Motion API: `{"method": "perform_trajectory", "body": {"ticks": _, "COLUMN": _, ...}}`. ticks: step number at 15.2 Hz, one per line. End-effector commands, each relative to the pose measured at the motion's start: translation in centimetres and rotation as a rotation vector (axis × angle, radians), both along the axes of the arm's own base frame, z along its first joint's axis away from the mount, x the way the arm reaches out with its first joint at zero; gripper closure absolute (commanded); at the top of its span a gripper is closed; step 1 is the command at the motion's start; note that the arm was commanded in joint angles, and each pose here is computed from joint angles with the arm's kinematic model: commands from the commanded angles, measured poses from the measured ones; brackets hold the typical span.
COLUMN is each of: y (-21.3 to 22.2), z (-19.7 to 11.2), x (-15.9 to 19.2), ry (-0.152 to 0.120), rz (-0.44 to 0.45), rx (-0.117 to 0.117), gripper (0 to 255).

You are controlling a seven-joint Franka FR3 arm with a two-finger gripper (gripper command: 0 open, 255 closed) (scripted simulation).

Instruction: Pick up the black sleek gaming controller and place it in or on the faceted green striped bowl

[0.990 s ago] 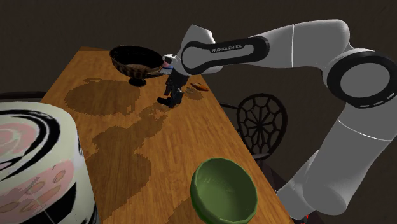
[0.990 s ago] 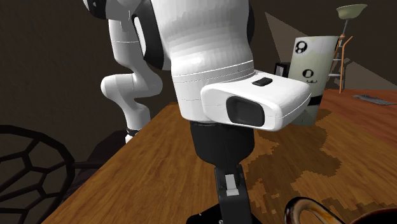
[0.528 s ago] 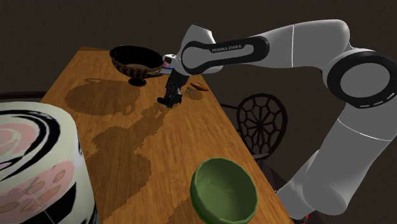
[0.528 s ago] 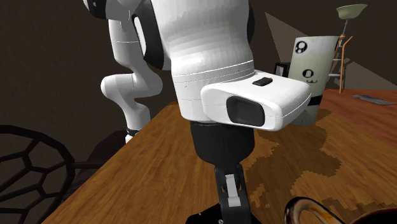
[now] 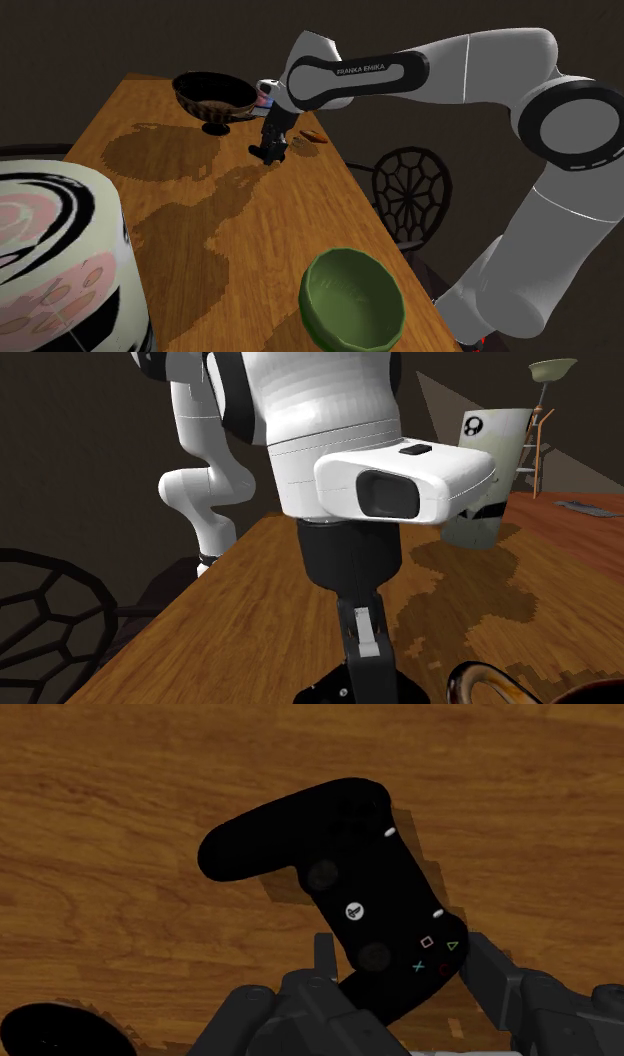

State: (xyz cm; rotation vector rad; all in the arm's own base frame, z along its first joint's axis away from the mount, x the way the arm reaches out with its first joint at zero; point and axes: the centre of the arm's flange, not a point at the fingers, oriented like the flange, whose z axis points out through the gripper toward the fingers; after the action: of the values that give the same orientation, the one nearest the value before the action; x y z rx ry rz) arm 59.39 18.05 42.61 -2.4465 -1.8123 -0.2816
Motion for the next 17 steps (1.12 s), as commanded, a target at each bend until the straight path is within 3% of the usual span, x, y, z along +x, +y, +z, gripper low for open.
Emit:
{"method": "perform_trajectory", "body": {"ticks": 1, "y": 0.1, "z": 1.0, "x": 0.0, "ry": 0.0, "rz": 0.0, "rx": 0.0, "gripper": 255}}
{"method": "perform_trajectory", "body": {"ticks": 17, "y": 0.1, "z": 9.5, "x": 0.0, "ry": 0.0, "rz": 0.0, "rx": 0.0, "gripper": 255}}
